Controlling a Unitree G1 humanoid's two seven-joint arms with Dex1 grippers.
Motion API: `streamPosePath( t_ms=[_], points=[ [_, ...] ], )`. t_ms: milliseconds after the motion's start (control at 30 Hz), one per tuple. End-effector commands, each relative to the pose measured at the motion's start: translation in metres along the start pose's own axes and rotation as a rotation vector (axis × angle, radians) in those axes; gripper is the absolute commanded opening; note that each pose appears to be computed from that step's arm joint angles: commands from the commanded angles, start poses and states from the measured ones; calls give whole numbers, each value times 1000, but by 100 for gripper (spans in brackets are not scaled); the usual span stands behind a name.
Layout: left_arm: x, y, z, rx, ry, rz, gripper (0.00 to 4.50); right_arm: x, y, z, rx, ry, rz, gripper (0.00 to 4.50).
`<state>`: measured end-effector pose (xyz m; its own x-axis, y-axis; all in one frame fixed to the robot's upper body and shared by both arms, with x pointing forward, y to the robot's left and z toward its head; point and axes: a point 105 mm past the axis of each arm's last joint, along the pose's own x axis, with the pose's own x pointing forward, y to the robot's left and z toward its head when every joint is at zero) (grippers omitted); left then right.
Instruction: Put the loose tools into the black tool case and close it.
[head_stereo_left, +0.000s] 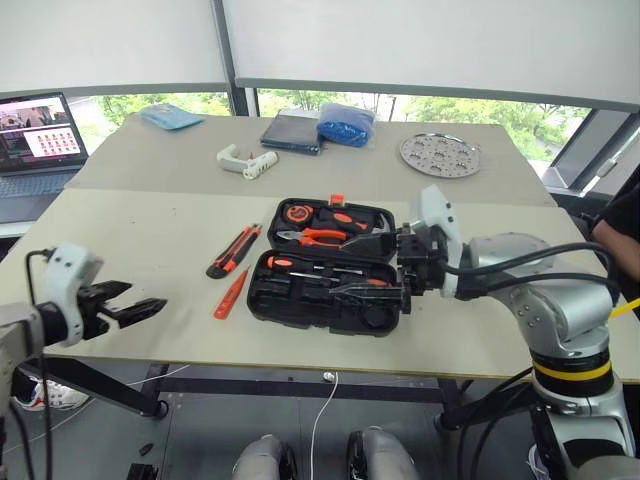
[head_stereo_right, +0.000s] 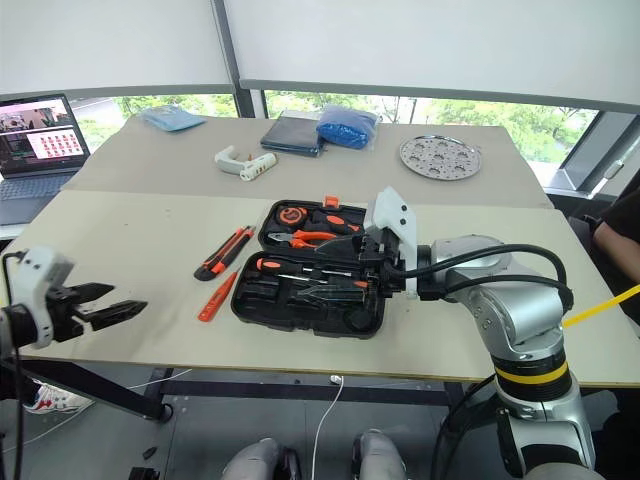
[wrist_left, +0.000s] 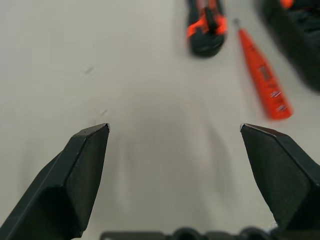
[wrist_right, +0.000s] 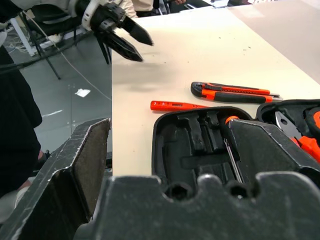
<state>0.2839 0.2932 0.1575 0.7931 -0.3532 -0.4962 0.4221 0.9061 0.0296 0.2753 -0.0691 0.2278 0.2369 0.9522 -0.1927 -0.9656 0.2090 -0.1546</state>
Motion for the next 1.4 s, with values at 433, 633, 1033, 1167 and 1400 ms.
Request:
streamPosePath(
  t_ms=[433, 633, 1033, 1167, 1400],
  points=[
    [61, -65, -3, -34, 221, -17, 424, -9, 9, 5, -49, -2, -69, 450],
    [82, -62, -12, -33, 247, 6, 246, -8, 10, 7, -57, -1, -61, 450],
    [19, -38, 42, -61, 9, -97, 43, -24, 35, -4, 12, 70, 45, 450],
    [-2, -56, 66, 197, -12, -360, 43, -24, 35, -7, 0, 88, 43, 450],
    [44, -77, 81, 686, -15, -661, 43, -24, 31, -10, -12, 94, 19, 450]
  ],
)
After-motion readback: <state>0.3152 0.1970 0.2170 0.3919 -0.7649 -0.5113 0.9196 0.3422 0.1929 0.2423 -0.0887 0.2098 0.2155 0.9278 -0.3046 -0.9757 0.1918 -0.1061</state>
